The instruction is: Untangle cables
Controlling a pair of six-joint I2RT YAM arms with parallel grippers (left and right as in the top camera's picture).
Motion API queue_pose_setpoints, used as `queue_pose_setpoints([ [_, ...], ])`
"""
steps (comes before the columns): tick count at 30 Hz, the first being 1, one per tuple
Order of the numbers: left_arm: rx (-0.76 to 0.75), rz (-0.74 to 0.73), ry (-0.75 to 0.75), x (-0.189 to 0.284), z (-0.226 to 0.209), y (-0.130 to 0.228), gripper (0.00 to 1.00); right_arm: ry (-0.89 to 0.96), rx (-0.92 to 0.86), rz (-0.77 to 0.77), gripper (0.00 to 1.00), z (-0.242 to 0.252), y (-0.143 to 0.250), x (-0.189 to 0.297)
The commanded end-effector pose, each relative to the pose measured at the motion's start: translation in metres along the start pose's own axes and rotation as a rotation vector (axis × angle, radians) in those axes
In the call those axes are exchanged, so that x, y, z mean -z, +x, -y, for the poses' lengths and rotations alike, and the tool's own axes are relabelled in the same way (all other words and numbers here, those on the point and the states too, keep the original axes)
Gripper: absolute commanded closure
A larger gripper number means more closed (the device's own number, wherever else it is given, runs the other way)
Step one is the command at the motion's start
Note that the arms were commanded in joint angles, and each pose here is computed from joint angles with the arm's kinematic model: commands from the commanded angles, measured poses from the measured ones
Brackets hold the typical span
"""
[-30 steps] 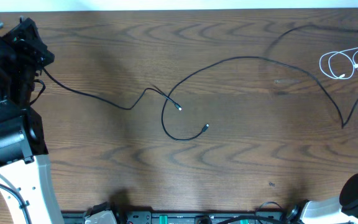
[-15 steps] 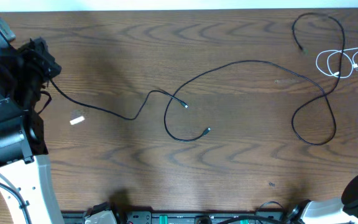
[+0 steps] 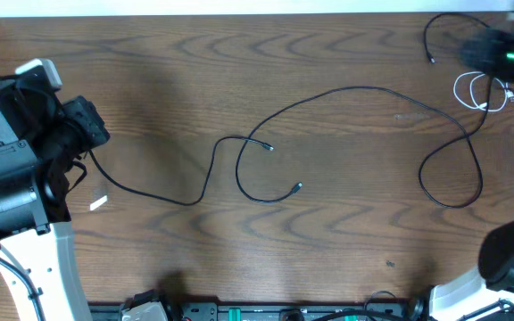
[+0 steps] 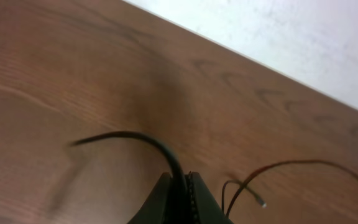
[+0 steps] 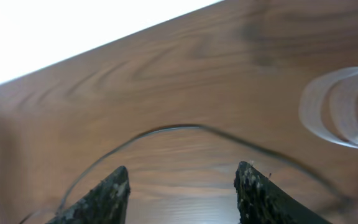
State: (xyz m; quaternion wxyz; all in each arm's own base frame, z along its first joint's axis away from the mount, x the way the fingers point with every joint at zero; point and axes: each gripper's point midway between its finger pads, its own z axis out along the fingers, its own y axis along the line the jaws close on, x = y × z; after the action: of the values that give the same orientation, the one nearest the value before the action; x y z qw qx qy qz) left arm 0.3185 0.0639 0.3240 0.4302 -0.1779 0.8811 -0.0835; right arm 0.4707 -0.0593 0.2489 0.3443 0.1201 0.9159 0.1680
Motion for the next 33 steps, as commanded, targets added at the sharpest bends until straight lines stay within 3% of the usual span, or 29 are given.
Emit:
queue_pose_setpoints([
  [1, -0.041, -0.008, -0.070, 0.007, -0.010, 0.002, 0.92, -0.088, 0.082, -0.118, 0.48, -0.071, 0.035, -0.046],
  [2, 0.005, -0.007, -0.174, 0.009, -0.028, 0.004, 0.92, -0.113, 0.115, -0.169, 0.48, -0.096, 0.054, -0.069],
  [6, 0.080, -0.001, -0.329, 0.016, -0.054, 0.007, 0.92, -0.146, 0.190, -0.254, 0.48, -0.145, 0.097, -0.118],
  [15, 0.083, -0.019, -0.337, 0.017, -0.056, 0.012, 0.92, -0.148, 0.476, -0.260, 0.43, -0.231, 0.180, -0.195],
  [25, 0.083, -0.023, -0.331, 0.016, -0.055, 0.013, 0.92, -0.033, 0.592, -0.299, 0.47, -0.236, 0.247, -0.244],
  [33, 0.083, -0.023, -0.331, 0.016, -0.055, 0.013, 0.92, 0.033, 0.607, -0.322, 0.48, -0.223, 0.260, -0.253],
])
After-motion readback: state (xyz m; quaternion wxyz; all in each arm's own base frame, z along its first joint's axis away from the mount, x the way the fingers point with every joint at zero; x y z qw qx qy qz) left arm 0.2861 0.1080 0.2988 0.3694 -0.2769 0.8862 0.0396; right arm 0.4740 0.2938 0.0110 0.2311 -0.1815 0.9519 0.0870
